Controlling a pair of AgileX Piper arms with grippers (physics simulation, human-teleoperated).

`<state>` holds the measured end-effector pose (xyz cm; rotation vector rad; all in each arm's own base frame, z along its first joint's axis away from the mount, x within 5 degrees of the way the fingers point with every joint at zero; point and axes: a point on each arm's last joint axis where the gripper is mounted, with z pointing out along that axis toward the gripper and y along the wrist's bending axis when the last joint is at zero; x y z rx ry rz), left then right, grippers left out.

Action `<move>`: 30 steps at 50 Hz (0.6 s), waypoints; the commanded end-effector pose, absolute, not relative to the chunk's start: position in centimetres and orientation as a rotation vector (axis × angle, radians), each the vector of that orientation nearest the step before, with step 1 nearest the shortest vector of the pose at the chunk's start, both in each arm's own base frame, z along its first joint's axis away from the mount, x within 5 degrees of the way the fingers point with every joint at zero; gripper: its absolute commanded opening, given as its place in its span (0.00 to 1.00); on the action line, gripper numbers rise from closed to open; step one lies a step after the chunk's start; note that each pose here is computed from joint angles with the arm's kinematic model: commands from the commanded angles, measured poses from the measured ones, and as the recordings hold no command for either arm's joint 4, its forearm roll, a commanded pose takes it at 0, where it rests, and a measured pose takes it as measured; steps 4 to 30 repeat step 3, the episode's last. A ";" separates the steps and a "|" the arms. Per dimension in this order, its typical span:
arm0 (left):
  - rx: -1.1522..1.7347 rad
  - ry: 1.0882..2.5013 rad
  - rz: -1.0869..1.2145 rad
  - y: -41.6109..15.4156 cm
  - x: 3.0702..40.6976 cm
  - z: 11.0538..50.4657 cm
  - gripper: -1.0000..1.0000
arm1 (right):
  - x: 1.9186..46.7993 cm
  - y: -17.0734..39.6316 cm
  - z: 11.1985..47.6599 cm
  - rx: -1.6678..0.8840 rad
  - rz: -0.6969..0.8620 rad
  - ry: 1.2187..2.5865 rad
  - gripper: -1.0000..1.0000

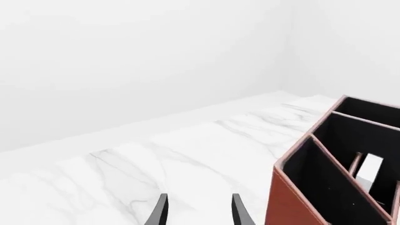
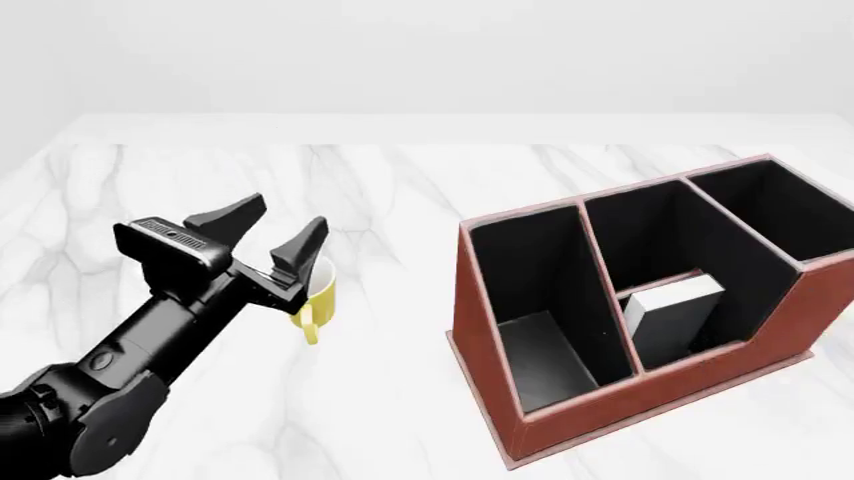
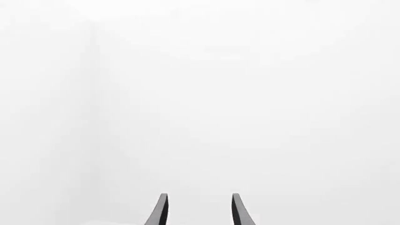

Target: Pick up the book and place it in the back compartment of the caddy.

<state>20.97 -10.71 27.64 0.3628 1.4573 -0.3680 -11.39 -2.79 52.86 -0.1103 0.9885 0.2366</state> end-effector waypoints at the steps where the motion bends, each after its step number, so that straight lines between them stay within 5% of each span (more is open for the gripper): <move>1: 0.362 1.474 -0.381 -11.0 21.2 26.6 1.00 | -21.5 -3.9 55.2 -0.056 0.203 0.796 1.00; 30: 0.363 1.477 -0.381 -11.0 21.3 26.3 1.00 | -21.9 -3.8 54.7 -0.052 0.199 0.797 1.00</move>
